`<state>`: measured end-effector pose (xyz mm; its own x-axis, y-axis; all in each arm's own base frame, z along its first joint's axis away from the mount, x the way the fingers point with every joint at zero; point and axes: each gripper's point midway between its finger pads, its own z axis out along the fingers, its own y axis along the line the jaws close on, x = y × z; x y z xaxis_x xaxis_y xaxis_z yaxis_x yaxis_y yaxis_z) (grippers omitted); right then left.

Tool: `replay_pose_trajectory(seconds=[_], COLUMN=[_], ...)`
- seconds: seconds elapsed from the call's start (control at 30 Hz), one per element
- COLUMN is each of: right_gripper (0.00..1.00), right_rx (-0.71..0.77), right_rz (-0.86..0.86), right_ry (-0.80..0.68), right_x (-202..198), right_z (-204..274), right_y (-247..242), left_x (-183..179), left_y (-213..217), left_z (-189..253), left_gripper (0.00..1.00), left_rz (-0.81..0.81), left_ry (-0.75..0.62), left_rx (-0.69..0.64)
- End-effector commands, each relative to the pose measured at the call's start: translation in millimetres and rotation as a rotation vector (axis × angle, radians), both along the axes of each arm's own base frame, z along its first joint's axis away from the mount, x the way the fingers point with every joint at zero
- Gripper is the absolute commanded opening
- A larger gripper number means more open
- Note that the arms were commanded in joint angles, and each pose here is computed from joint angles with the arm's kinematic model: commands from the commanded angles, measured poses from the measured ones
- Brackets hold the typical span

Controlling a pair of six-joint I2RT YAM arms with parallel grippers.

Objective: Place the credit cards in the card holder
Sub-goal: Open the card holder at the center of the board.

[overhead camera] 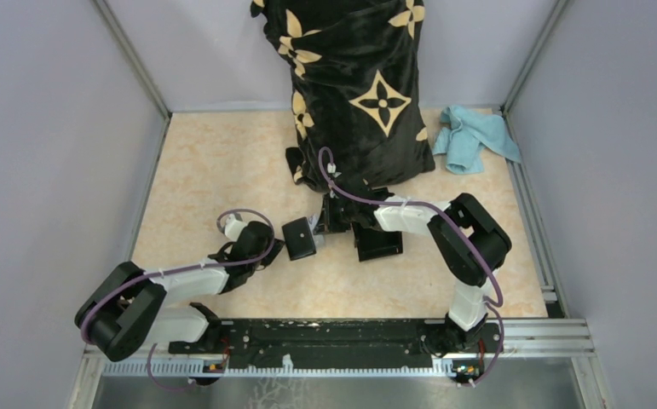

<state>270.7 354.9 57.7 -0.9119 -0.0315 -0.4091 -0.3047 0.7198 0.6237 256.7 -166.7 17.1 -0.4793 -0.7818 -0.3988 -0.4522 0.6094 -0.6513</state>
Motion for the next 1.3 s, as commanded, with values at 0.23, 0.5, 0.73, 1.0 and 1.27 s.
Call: replay_pose_trajectory(seconds=[0.23, 0.5, 0.73, 1.0, 1.27], right_gripper=[0.0, 0.0, 0.0, 0.0, 0.0], right_rx=[0.072, 0.075, 0.074, 0.089, 0.107], right_rz=[0.017, 0.023, 0.031, 0.034, 0.041], right_ry=[-0.071, -0.082, -0.085, -0.085, -0.083], right_x=[-2, -4, -6, -9, -12], right_z=[36, 43, 45, 48, 50], right_y=[14, 17, 19, 25, 32], left_x=[-57, -58, -58, -59, -60], left_y=[33, 34, 33, 31, 28], left_z=[-55, -56, -56, -55, -54], left_gripper=[0.06, 0.06, 0.07, 0.05, 0.02], left_rz=[-0.047, -0.048, -0.049, -0.066, -0.088], left_ry=[0.237, 0.24, 0.241, 0.24, 0.235], left_rx=[0.15, 0.153, 0.151, 0.147, 0.135])
